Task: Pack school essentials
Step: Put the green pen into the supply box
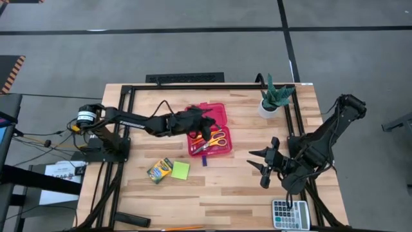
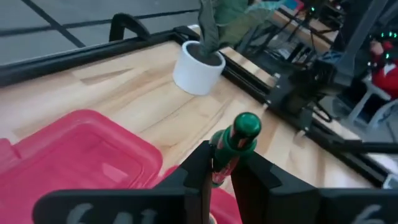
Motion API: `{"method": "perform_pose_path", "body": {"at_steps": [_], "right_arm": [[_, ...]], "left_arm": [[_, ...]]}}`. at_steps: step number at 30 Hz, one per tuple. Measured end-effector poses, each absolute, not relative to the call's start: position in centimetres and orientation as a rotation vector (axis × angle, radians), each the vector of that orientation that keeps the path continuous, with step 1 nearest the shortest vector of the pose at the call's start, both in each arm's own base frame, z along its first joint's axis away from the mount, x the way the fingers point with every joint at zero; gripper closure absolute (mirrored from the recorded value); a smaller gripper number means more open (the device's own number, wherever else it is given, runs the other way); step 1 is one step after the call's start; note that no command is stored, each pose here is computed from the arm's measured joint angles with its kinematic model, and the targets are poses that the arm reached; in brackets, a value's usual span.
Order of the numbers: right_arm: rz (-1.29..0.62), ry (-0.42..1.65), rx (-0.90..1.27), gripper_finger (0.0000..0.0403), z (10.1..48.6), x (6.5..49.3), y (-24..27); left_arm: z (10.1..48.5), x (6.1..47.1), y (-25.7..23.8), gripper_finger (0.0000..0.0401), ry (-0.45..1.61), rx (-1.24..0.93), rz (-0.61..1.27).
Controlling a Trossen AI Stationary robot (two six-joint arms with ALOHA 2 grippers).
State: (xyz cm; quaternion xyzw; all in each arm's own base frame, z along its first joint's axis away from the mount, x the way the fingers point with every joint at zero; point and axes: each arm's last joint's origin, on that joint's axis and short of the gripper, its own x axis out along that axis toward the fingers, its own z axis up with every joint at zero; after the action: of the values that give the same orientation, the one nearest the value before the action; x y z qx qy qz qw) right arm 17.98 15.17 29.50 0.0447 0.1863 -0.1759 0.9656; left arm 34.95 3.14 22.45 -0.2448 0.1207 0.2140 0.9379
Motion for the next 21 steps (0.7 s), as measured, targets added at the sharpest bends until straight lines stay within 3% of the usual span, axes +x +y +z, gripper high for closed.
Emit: {"method": "perform_pose_path", "body": {"at_steps": [5, 12, 21], "right_arm": [[-0.356, 0.377, 0.090, 0.0242, 29.5, 18.0, 15.2], [-0.355, 0.379, 0.088, 0.0242, 29.5, 18.0, 15.2], [-0.356, 0.379, 0.088, 0.0245, 29.5, 18.0, 15.2]], "left_arm": [[22.1, 34.8, 3.1, 0.0362, 0.297, -0.412, 0.439], [20.9, 33.8, 2.2, 0.0373, 0.617, -0.379, 0.350], [22.5, 33.3, 1.1, 0.0367, 0.897, -0.167, 0.380]]}}
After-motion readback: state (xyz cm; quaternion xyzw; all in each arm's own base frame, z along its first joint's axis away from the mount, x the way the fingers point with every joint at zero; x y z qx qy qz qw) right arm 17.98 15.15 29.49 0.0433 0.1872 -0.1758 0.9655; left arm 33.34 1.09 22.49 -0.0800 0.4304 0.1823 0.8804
